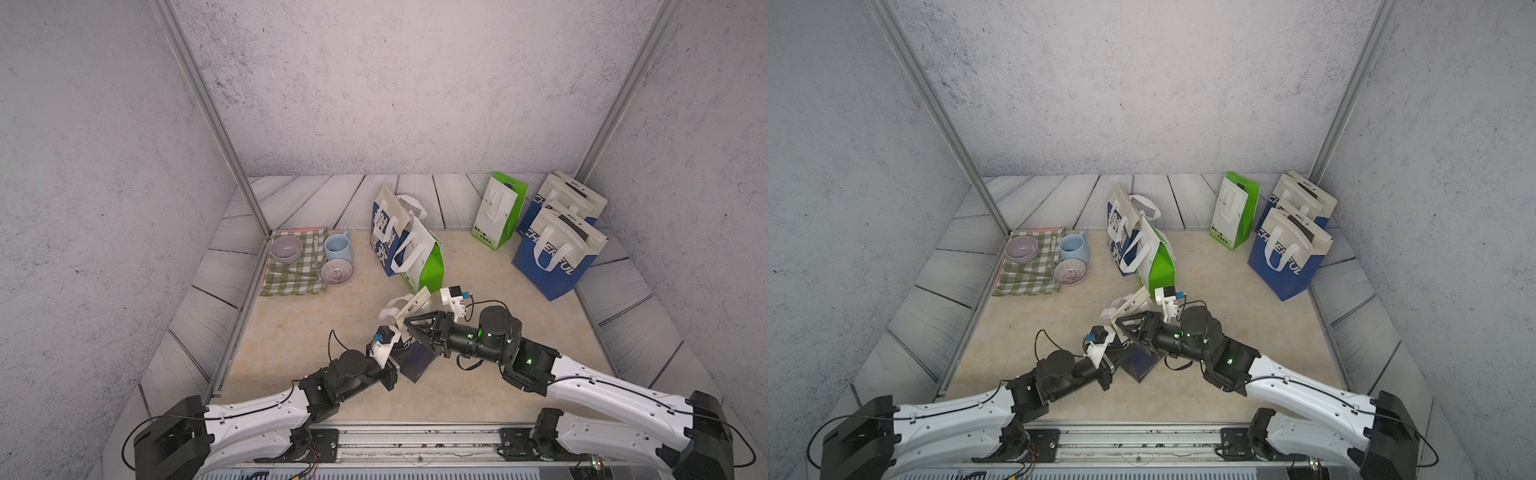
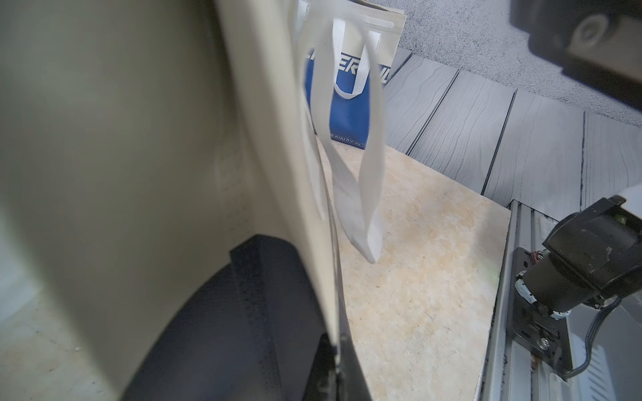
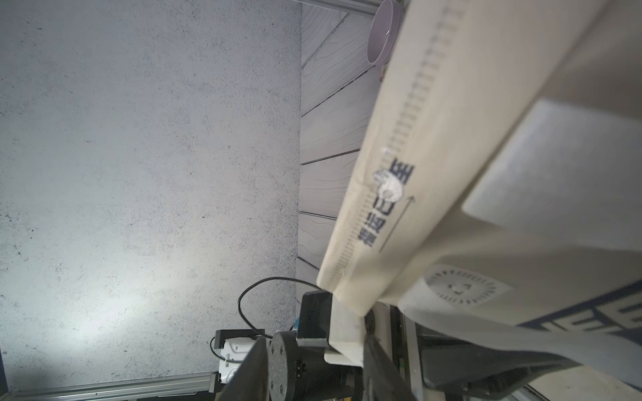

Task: Open the takeout bag
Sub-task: Open the takeout bag at the center of the board.

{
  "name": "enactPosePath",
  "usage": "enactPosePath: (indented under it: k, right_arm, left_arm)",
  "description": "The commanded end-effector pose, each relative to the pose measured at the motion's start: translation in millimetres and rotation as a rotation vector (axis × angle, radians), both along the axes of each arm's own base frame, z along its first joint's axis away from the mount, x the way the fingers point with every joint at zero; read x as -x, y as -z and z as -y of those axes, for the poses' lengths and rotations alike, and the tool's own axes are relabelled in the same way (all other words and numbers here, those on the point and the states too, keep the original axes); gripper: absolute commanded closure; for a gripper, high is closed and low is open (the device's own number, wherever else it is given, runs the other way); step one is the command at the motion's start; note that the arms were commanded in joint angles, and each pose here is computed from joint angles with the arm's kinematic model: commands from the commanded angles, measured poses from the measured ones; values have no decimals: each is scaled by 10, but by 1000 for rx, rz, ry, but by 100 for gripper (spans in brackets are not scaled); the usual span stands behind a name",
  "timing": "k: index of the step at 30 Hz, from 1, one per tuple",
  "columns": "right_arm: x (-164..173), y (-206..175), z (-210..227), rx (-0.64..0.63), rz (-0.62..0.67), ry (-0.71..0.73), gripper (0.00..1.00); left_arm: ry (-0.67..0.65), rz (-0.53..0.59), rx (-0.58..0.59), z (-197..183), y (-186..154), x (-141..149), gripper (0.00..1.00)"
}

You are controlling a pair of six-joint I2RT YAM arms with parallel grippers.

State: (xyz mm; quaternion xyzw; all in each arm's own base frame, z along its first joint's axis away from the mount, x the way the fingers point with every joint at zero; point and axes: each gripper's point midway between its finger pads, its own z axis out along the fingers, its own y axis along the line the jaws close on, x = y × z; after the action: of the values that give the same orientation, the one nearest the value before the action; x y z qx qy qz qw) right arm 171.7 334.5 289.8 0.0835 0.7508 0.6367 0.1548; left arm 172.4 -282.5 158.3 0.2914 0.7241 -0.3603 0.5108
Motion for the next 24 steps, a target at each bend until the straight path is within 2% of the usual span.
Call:
enactPosePath:
  k: [1, 8, 24]
  right_arm:
    - [-58, -59, -30, -22, -6, 30, 56]
    - [-99, -23, -142, -29, -19, 28, 57]
    - [-164, -120, -150, -56, -3, 74, 77]
  left_arm:
    - [-14, 39, 61, 39, -235, -52, 100]
    - [-11, 40, 66, 50, -259, -54, 100]
    - [-4, 46, 49, 50, -244, -44, 100]
